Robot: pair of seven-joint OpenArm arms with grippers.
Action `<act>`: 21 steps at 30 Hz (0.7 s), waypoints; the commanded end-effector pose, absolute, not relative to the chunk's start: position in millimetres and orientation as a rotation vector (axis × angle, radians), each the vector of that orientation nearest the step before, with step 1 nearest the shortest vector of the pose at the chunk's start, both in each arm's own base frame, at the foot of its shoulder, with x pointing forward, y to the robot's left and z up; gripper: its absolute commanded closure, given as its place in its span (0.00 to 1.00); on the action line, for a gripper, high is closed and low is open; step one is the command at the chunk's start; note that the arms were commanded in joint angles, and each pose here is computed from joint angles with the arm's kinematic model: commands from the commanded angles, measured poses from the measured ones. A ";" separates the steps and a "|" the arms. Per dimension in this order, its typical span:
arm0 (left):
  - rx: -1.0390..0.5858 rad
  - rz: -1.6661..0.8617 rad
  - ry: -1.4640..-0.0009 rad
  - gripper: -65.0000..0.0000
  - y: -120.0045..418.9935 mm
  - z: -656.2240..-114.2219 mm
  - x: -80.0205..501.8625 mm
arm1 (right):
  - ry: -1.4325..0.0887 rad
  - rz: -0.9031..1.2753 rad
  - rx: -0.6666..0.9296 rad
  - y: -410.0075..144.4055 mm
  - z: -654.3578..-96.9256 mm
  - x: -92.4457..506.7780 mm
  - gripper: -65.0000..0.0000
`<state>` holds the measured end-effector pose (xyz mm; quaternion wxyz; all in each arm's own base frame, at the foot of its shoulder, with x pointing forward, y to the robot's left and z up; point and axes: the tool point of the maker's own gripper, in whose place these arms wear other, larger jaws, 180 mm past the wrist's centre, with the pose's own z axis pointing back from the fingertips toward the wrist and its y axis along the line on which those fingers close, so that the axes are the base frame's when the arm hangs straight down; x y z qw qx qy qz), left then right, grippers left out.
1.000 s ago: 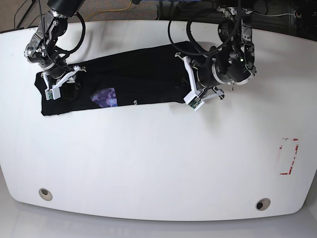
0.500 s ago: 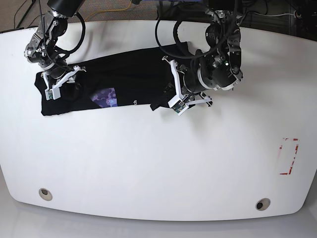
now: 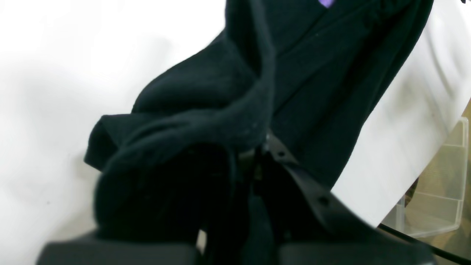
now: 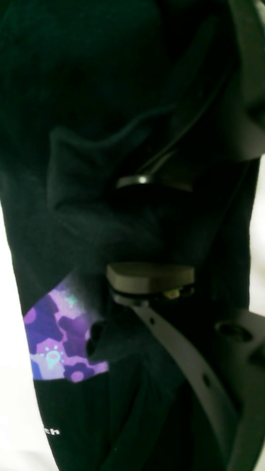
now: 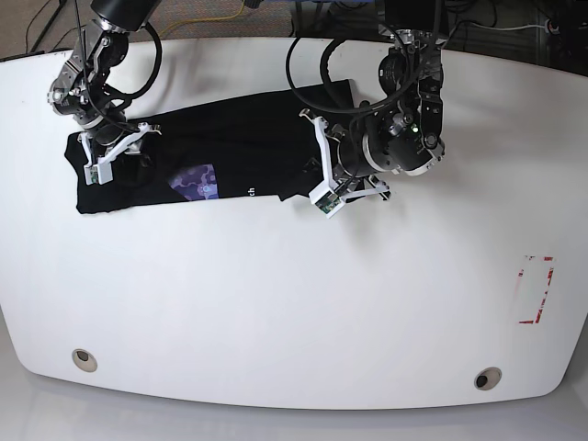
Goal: Layout the t-shirt on the table in an organized manner, then fold the t-shirt properly
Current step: 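Lift the strip end with the left gripper toward the right gripper, then fold the held end over onto the strip middle with the left gripper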
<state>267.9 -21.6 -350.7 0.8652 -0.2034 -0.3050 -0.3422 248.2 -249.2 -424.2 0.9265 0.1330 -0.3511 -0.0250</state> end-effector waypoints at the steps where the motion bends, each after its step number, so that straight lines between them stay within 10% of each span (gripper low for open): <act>1: -0.448 -0.722 -0.701 0.99 -28.8 -335.3 278.1 | -0.621 -0.037 0.245 -250.8 -437.8 232.3 0.62; 21: -0.462 -0.728 -0.673 0.98 -32.8 -342.8 287.3 | -0.621 -0.037 0.245 -250.8 -437.8 232.3 0.62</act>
